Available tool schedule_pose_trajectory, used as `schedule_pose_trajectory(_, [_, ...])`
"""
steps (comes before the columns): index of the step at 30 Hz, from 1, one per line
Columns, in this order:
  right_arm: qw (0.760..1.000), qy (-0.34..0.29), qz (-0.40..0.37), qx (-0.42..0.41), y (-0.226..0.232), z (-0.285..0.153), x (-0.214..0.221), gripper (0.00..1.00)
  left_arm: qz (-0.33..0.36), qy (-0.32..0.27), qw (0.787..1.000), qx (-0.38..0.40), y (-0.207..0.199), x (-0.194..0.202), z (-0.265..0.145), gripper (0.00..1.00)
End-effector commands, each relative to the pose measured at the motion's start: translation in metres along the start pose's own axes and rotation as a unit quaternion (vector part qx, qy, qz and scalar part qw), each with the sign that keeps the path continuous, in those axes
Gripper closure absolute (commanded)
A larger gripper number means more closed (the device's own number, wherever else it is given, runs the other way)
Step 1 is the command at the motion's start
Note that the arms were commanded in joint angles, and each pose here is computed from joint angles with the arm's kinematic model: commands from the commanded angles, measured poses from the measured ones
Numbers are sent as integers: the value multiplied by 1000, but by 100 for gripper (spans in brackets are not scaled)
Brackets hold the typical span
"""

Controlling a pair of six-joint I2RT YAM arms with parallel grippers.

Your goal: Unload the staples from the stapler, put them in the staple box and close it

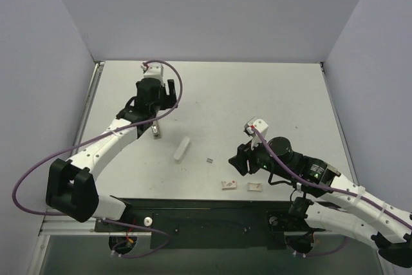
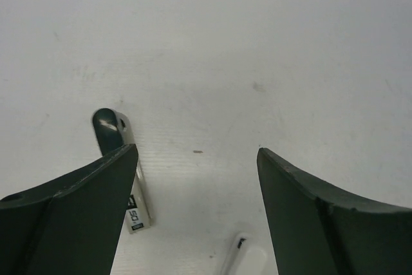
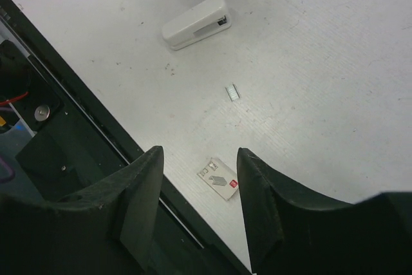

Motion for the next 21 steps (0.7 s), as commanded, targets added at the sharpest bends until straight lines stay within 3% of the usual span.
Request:
schedule_pose_trajectory(1, [1000,-15,3,5,4,-18,-16,51,51,22,995,86,-40,19,-23,14])
schedule_pose_trajectory(6, [1000,-1,5,11,2,-26,-11,45,67,31,980,184,-73,30,-37,14])
schedule_pose_trajectory(14, [1000,14,7,19,-3,-27,-1,44,135,69,967,204,-100,59,-43,14])
schedule_pose_trajectory(21, [999,28,6,26,-5,-23,4,38,203,109,959,165,-108,91,-36,15])
Point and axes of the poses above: each gripper's point midway between its finger pads, its own z axis out along the fingers, its own y axis along the line the jaws close on, x = y × z, the point moved 6 cm from there along -z, back along the fingers, and after that the axes turned 12 degrees about z, right-handed, at the moved point
